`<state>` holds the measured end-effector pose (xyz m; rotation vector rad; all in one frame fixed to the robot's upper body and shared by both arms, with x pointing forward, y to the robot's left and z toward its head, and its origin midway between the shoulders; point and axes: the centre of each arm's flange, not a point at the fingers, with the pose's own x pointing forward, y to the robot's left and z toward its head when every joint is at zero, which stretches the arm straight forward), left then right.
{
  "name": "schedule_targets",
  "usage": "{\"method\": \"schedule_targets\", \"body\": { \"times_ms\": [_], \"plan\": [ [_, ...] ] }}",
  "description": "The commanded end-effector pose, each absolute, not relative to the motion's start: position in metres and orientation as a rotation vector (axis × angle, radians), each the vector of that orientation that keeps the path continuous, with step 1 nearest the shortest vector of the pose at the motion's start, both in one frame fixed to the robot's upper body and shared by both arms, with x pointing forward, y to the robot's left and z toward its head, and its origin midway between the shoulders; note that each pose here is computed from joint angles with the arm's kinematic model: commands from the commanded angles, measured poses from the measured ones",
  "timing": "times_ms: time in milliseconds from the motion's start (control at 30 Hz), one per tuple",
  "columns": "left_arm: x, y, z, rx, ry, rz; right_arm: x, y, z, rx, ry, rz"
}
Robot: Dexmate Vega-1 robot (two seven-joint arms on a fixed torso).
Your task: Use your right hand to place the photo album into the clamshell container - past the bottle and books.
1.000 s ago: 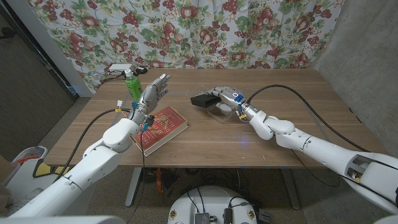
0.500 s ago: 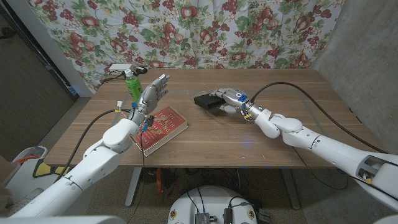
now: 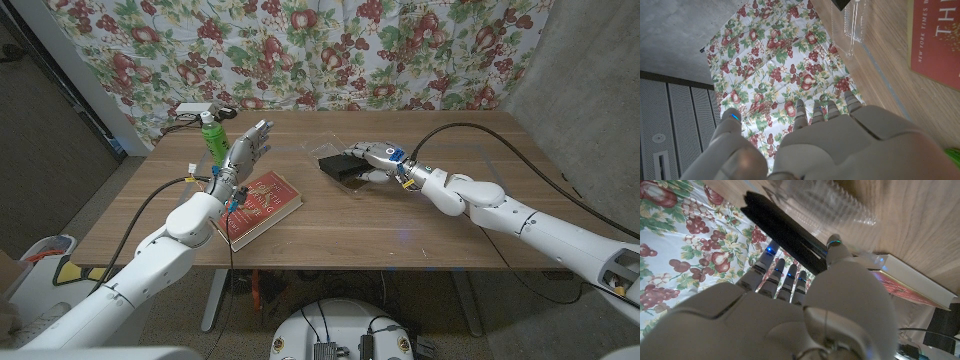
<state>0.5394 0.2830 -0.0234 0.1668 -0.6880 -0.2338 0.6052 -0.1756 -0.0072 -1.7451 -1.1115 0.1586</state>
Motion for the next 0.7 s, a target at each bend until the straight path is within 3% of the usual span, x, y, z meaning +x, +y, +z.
{"method": "schedule_targets", "body": {
  "times_ms": [33,700],
  "plan": [
    [0.540,0.284,-0.027,0.156,-0.695,-0.239,0.591,-0.182,0.008,-1.844,-1.069,0.242],
    [0.542,0.283,-0.033,0.138,-0.713,-0.248,0.572,-0.189,0.038,-1.864,-1.066,0.288]
  ]
}}
